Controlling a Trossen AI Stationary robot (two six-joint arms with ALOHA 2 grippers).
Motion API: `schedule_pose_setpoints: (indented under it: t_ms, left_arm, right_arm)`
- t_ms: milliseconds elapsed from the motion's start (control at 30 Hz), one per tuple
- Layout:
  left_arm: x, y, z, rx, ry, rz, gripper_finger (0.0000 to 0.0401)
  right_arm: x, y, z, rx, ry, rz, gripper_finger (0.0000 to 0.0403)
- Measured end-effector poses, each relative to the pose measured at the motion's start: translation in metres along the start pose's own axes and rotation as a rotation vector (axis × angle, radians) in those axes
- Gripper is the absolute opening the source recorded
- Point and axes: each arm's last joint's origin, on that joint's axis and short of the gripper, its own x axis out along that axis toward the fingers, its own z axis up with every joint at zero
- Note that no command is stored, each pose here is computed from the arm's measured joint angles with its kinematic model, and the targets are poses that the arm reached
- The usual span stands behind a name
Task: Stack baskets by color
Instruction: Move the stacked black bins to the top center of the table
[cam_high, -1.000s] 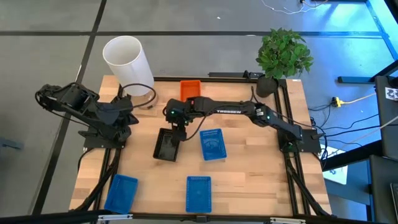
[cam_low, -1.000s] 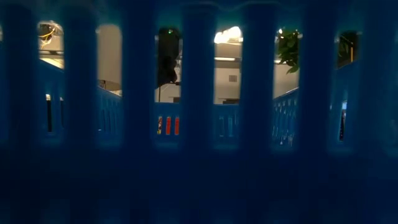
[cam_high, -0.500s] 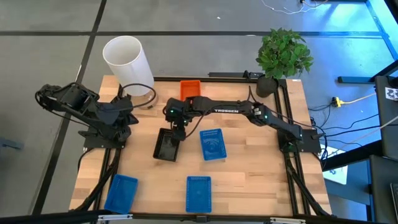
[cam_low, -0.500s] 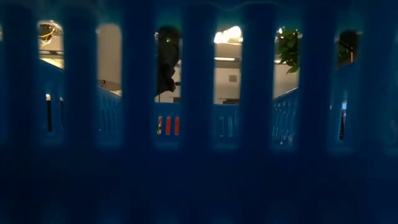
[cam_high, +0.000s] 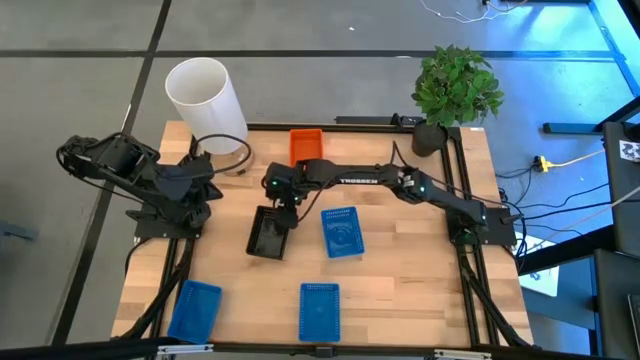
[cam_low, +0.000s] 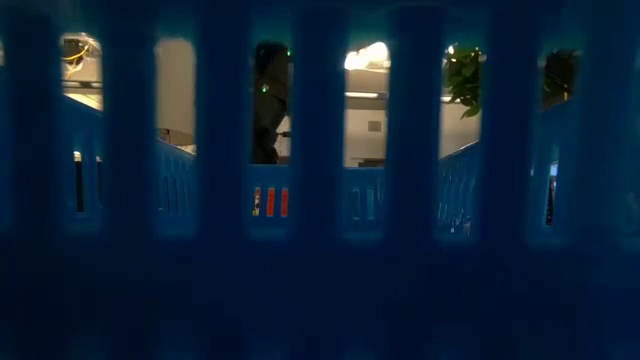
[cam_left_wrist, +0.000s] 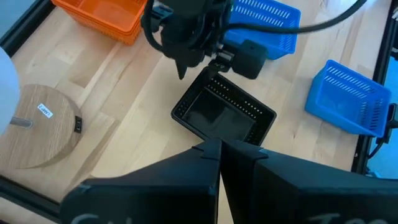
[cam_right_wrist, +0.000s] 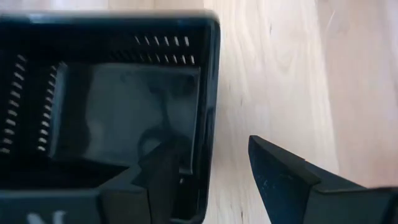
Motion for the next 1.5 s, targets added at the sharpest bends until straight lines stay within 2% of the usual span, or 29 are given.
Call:
schedule_pose_setpoints:
  t_ms: [300, 467, 633, 800, 1000, 1233, 1500]
  left_arm:
    - [0.000, 0.000, 0.000, 0.000, 0.000, 0.000, 0.0000]
    - [0.000, 0.000, 0.000, 0.001, 0.001, 0.000, 0.0000]
    - [0.000, 0.000, 0.000, 0.001, 0.001, 0.000, 0.0000]
    - [0.000, 0.000, 0.000, 0.000, 0.001, 0.000, 0.0000]
    - [0.000, 0.000, 0.000, 0.000, 0.001, 0.000, 0.0000]
    - [0.000, 0.000, 0.000, 0.001, 0.001, 0.000, 0.0000]
    - [0.000, 0.000, 0.000, 0.000, 0.001, 0.000, 0.0000]
  right_arm:
    - [0.022, -0.005, -0.007, 0.004, 0.027, -0.006, 0.0194]
    - [0.025, -0.006, -0.007, 0.003, 0.023, -0.027, 0.0185]
    - [0.027, -0.007, -0.008, 0.006, 0.027, -0.062, 0.0129]
    - [0.027, -0.007, -0.008, 0.009, 0.025, -0.062, 0.0025]
    - [0.025, -0.007, -0.010, -0.009, 0.043, -0.056, 0.0012]
    - [0.004, -0.006, -0.013, -0.022, 0.130, -0.066, 0.0011]
    - [-0.052, 0.000, -0.005, -0.053, 0.122, -0.077, 0.0010]
